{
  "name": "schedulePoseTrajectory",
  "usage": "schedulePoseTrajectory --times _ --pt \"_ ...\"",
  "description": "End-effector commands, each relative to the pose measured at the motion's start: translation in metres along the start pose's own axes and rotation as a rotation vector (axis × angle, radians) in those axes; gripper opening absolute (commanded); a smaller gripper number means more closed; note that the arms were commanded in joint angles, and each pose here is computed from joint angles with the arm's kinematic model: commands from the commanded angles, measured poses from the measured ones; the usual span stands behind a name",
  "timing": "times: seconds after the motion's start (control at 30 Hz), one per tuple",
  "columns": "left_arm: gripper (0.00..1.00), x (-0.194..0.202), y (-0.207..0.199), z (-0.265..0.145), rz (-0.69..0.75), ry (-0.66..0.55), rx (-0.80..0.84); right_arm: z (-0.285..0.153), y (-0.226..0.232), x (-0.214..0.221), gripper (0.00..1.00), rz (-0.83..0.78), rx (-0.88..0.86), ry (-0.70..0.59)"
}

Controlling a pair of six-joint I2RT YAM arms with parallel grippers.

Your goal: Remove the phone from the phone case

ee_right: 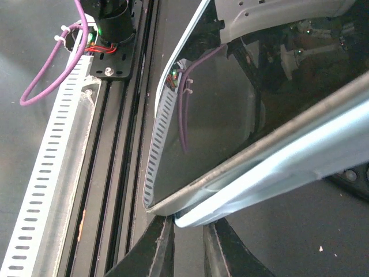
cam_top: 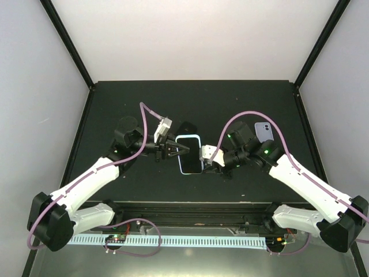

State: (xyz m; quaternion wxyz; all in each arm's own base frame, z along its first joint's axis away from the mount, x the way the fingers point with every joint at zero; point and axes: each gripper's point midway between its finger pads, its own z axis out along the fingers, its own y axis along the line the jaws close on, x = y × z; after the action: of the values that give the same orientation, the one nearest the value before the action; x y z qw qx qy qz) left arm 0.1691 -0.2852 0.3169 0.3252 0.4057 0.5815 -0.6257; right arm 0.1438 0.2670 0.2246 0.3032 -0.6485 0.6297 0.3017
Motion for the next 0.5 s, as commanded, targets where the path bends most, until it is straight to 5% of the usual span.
schedulePoseTrajectory --times 0.0,0.47 --pt "0.02 0.025 -0.071 0.007 -0.022 0.177 0.336 -0.022 -0.060 -0.045 0.14 -0.104 0.254 -0.108" --pt "0.02 0.029 -0.072 0.011 -0.039 0.194 0.347 -0.048 -0.107 -0.079 0.30 0.180 0.305 -0.285"
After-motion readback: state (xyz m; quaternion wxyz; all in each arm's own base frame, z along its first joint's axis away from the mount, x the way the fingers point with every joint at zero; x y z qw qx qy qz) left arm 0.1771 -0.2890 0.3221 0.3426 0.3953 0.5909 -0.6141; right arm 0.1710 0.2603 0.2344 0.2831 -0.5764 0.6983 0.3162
